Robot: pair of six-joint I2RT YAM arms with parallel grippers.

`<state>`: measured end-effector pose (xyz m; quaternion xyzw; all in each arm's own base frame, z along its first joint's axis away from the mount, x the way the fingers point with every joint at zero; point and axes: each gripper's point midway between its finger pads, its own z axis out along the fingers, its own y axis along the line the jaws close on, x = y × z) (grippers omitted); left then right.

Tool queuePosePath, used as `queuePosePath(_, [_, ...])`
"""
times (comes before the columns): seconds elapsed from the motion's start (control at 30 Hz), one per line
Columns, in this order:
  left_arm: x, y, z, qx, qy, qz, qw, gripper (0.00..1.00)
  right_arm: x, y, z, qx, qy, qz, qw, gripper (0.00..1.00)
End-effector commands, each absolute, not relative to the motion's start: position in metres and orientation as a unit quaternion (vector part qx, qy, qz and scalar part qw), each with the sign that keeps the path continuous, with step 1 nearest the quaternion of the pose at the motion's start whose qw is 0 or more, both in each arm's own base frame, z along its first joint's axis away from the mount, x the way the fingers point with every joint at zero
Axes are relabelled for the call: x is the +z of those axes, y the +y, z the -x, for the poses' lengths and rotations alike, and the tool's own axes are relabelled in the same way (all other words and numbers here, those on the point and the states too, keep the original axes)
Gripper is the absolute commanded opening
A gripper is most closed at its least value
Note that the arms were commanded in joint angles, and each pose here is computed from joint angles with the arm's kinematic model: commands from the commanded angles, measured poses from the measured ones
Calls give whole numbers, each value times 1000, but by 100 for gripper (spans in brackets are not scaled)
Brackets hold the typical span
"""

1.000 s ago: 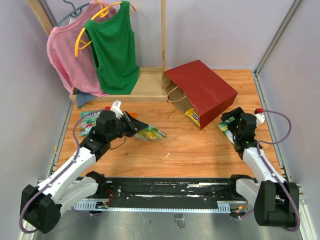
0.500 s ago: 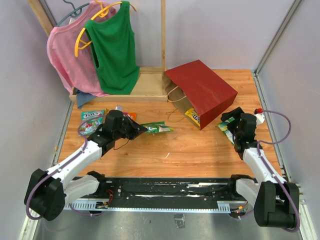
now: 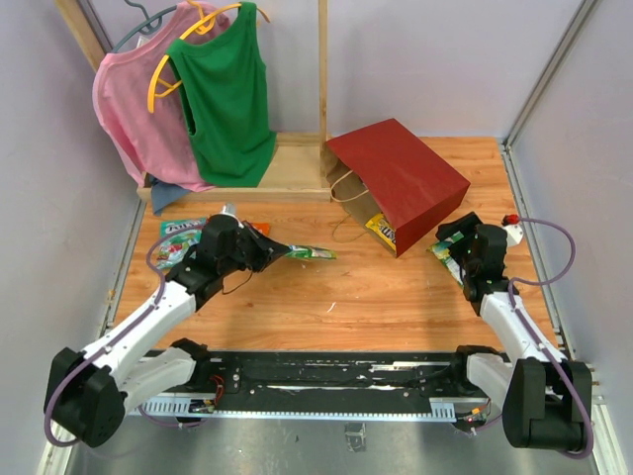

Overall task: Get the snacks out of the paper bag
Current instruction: Place the snack at the center of the board.

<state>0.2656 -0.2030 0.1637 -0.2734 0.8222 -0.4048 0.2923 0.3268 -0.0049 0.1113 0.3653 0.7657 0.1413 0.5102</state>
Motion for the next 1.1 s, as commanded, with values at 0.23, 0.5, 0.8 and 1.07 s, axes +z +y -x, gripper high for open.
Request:
queuePosePath(0.23, [189,-193,-238,-453,789,288,300,1,131,7,-328,174,761,-356,514,91])
queuePosePath(0.5, [160,-195,-233,-434,804,320,250,1,130,12,-329,181,764,-358,506,91])
queuePosePath(0.8, [137,-201,-270,-394,821,338,238,1,126,14,-330,183,767,-359,499,92])
queuePosePath(1.07, [129,-185,-317,-381,812,372,240,1,121,13,-332,179,770,-361,495,92])
